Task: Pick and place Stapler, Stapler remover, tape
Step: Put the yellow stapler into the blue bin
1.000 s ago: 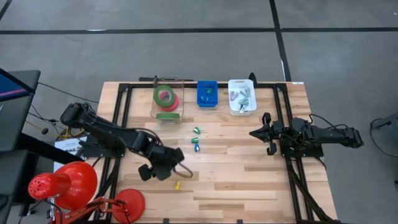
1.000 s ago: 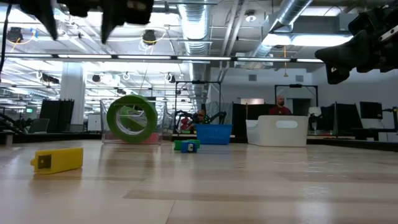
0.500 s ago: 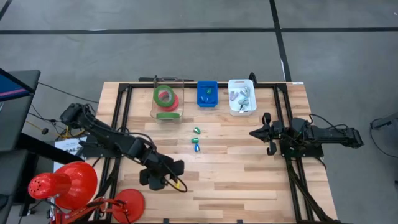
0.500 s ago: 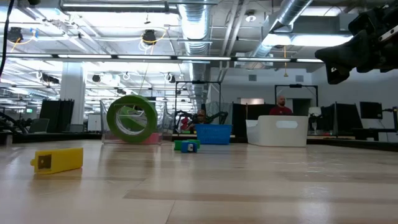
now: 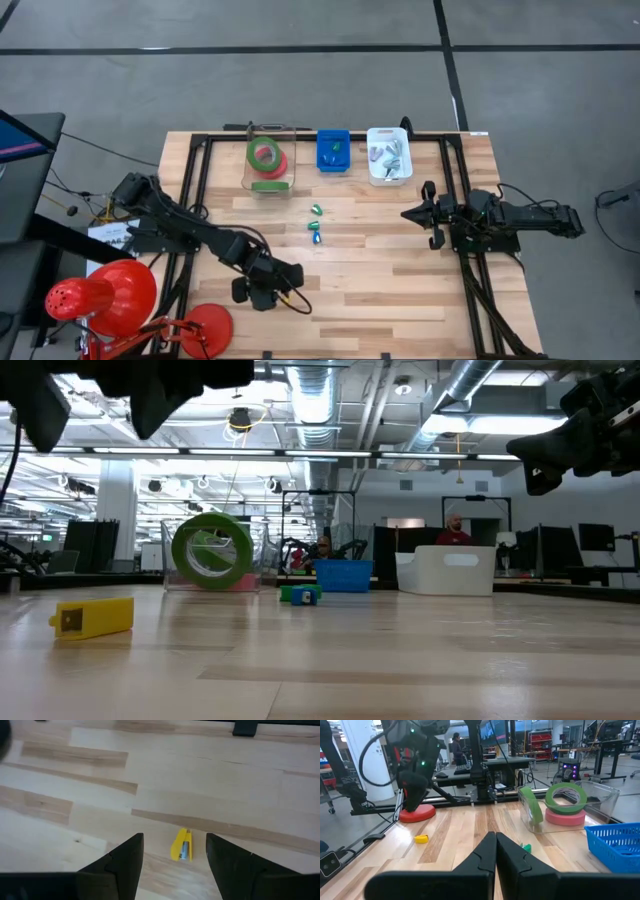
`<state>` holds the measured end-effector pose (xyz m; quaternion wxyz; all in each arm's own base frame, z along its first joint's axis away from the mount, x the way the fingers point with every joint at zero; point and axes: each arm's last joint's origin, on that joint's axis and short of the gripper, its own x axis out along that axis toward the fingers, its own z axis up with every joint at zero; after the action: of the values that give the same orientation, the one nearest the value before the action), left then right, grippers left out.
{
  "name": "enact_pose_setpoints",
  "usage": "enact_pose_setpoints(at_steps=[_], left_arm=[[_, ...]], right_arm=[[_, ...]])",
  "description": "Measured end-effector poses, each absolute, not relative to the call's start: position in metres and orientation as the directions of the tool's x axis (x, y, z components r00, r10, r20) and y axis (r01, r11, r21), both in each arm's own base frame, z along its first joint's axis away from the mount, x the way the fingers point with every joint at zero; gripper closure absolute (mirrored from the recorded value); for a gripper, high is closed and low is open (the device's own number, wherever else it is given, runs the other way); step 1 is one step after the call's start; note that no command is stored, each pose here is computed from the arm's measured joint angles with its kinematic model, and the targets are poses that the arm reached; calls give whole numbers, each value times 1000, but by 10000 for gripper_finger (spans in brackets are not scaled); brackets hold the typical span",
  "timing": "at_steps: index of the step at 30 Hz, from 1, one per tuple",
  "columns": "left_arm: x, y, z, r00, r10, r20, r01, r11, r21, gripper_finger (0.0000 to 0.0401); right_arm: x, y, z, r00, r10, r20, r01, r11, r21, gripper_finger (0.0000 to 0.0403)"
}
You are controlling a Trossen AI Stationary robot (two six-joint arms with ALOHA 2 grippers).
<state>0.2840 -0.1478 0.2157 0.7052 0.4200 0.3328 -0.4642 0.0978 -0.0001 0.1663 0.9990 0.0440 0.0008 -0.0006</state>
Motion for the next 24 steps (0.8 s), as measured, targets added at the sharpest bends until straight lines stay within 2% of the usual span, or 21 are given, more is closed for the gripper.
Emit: enact_pose_setpoints(at_steps=[9,20,24], left_arm=[[288,-151,203,309,-372,-875,947,207,247,193],[288,-153,204,292,-426,-857,954,195,228,135],[289,-153,204,298,-429,-853,952,196,234,126]], right_arm=[[98,0,166,1000,-1,-2,1,996,88,403],[98,0,166,1000,-1,-2,1,996,87,403],[98,0,166,1000,-1,-1,1,996,88,403]])
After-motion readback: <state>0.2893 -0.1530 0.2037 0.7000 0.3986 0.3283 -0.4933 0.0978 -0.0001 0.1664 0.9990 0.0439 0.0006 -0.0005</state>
